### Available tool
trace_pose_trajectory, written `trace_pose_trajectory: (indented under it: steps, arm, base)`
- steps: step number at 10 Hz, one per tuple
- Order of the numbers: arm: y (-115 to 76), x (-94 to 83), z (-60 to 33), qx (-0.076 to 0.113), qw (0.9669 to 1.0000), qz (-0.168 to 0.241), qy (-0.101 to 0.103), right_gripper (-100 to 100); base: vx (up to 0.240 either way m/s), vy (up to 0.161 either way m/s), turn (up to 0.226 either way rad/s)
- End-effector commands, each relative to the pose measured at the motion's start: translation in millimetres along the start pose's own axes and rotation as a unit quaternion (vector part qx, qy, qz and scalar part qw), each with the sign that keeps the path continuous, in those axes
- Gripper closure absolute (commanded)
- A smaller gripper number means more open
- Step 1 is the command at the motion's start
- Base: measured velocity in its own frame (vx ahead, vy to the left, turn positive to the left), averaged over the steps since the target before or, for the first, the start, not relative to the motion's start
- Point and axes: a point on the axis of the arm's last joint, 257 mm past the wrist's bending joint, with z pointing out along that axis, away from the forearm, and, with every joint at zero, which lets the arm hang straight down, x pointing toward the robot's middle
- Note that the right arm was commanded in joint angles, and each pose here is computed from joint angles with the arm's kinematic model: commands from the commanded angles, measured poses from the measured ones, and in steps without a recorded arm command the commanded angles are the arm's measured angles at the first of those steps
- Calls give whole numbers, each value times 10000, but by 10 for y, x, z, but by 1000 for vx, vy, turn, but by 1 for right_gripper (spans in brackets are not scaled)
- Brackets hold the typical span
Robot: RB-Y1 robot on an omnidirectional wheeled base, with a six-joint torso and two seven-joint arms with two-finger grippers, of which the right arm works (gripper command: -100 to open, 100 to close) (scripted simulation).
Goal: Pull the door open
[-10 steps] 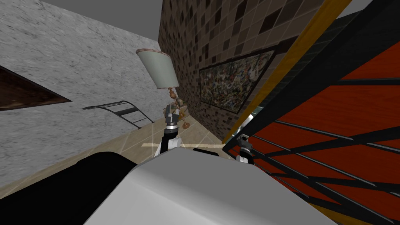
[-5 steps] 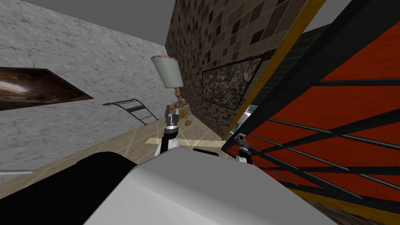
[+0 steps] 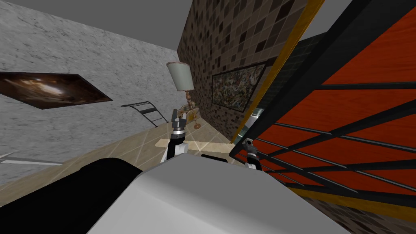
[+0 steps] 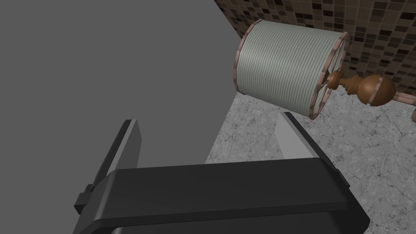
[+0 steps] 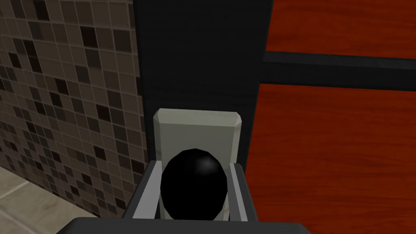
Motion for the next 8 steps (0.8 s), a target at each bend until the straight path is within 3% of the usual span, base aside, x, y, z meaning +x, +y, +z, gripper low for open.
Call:
trace_pose_trajectory:
  steps: [1,7,8]
  arm:
    - [-19,20,-24,122,9999,6,31,100]
    - [-112,31,-165,655,9978,20,48,100]
    - [-105,22,-152,603,9982,7,32,100]
  base:
    - [-187,14,95]
    - [-247,-28,88]
    - [-120,-18,27]
